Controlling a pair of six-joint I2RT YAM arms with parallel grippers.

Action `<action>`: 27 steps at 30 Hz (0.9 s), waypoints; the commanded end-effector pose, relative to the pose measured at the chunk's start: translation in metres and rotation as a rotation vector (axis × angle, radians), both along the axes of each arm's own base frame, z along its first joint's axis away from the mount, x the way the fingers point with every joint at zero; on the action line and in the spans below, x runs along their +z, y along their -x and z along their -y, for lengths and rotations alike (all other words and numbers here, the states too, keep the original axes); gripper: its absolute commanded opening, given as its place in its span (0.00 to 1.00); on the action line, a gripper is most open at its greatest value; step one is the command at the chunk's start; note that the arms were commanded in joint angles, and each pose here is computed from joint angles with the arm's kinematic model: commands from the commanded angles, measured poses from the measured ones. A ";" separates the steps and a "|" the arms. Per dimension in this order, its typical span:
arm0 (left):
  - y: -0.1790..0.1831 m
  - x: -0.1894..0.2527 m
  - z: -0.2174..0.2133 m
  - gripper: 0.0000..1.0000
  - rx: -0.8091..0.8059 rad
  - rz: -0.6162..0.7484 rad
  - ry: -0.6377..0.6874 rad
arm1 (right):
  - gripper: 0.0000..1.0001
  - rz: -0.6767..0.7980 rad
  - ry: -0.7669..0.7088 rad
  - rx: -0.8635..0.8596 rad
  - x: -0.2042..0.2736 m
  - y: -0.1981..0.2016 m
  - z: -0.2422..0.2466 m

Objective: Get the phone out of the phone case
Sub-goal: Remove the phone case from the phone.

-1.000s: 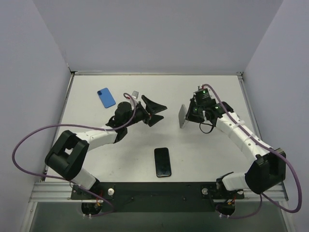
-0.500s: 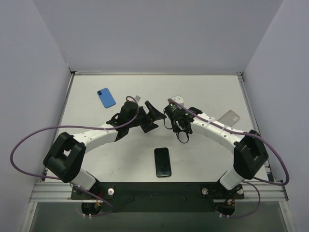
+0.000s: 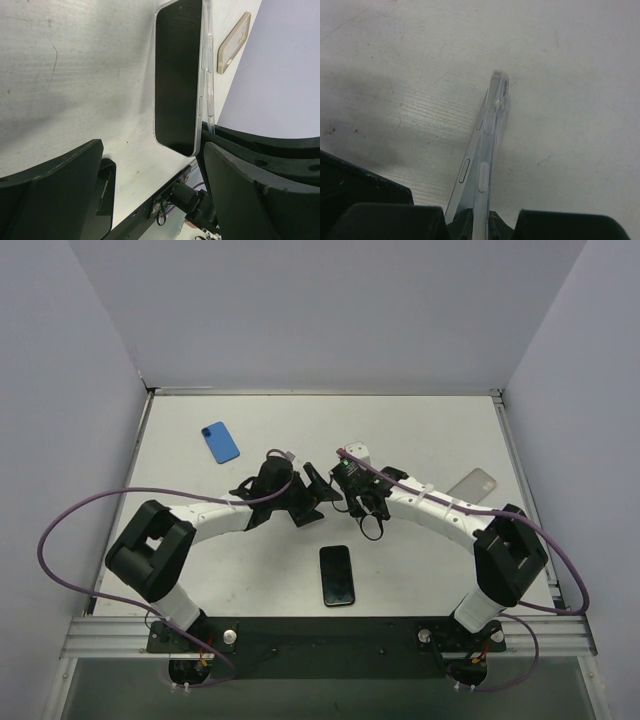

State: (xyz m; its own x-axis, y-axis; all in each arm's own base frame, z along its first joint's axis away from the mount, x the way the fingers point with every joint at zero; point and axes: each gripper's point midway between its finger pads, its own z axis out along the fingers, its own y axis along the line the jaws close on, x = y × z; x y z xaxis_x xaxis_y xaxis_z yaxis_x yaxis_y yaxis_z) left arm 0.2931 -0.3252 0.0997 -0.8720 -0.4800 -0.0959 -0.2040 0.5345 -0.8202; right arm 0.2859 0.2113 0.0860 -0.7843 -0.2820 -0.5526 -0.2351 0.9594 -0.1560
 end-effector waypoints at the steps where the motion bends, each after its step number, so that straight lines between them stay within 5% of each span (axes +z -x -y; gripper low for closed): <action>1: -0.004 0.008 0.008 0.91 -0.023 0.026 0.034 | 0.00 -0.081 -0.097 0.057 -0.022 0.010 -0.026; 15: -0.003 -0.016 0.018 0.71 -0.091 0.036 -0.006 | 0.00 -0.144 -0.167 0.056 -0.038 0.016 -0.033; 27: 0.000 -0.027 0.036 0.69 -0.164 0.113 -0.122 | 0.00 -0.158 -0.185 0.064 -0.038 0.019 -0.033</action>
